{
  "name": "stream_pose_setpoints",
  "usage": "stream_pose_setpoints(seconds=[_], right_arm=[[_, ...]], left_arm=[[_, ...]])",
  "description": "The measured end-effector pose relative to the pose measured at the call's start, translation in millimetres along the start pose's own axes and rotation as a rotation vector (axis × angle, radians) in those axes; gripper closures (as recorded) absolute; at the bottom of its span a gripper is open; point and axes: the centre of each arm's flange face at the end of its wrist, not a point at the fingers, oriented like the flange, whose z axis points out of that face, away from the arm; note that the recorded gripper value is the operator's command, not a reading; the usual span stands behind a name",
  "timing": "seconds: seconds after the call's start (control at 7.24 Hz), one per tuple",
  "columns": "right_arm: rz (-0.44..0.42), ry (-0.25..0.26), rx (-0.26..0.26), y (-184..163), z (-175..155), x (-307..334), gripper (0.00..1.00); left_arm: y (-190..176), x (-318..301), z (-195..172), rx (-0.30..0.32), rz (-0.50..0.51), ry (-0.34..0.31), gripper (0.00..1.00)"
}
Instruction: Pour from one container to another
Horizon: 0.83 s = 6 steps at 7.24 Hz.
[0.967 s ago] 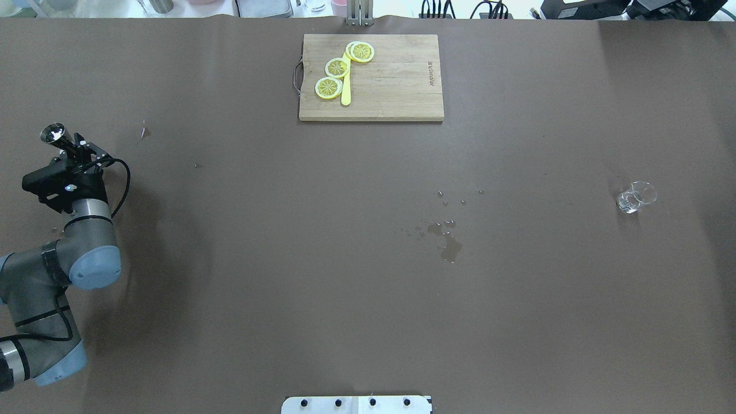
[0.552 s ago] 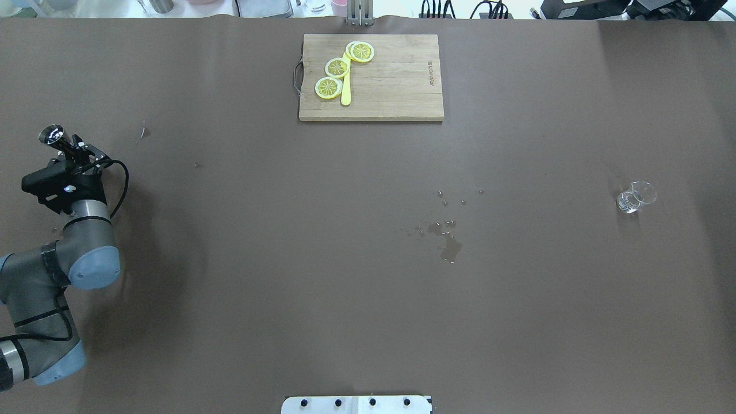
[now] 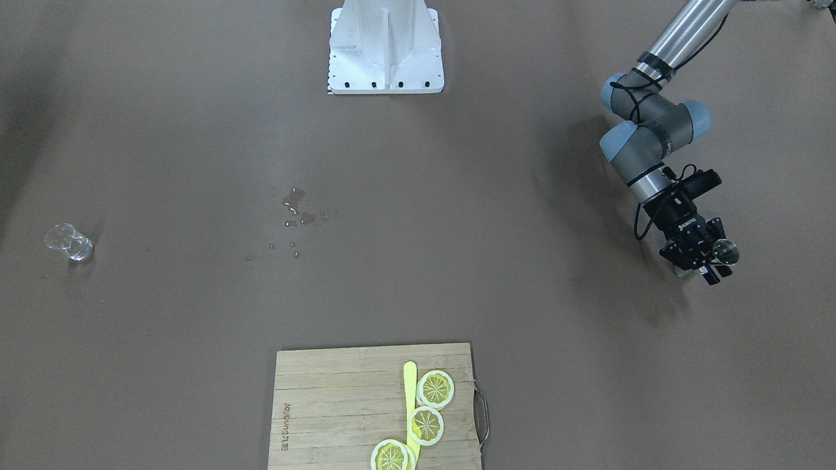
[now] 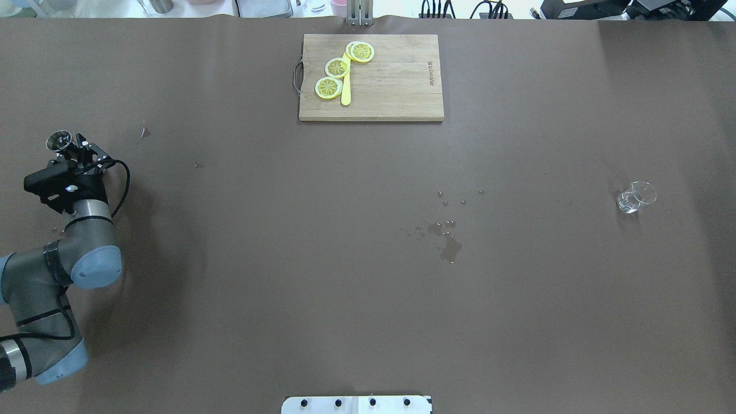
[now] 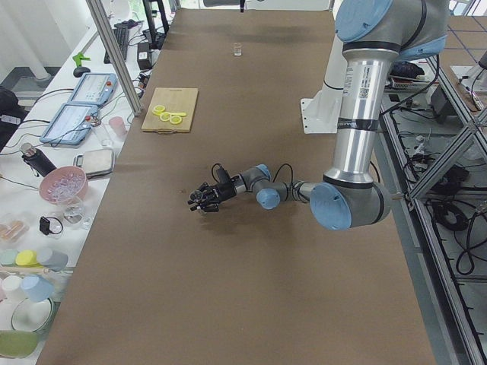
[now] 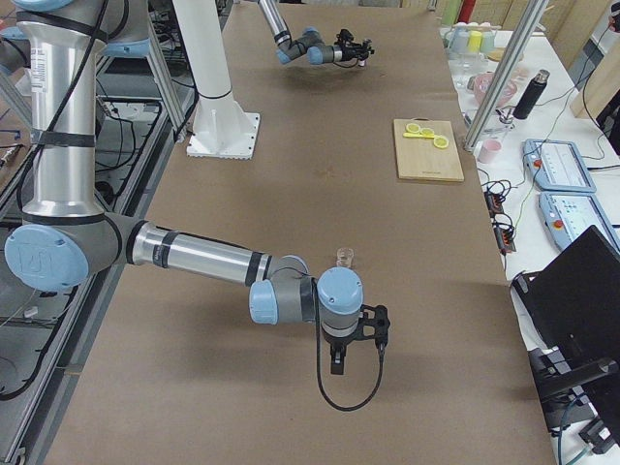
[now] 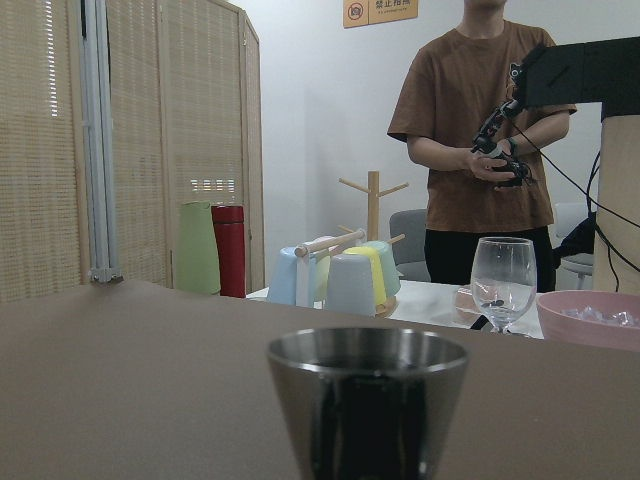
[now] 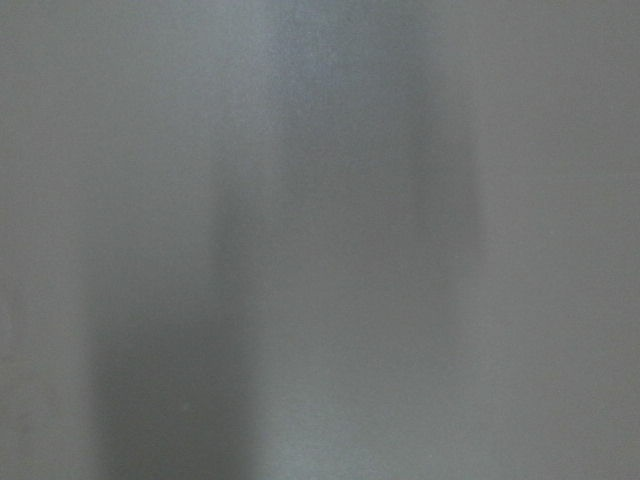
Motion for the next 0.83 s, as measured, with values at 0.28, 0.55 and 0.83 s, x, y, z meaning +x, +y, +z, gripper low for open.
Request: stream_pose_setpoints(seconds=[0.28,0.55,0.83], right_arm=[[0.091,-0.026,0.014,-2,-7,-8,0.00],[0.100,-0.032,0.025,-6,-7,-16,0.00],[0.078,-0.074,0.033,-5,-13,-29,0.00]], left_arm=[[-1,2,0,0.000,-0.004,0.001,0.36],[-1,4,-1,0.000,-0.005,0.003,0.04],[-2,5,-1,0.000,-0.008,0.004,0.03]])
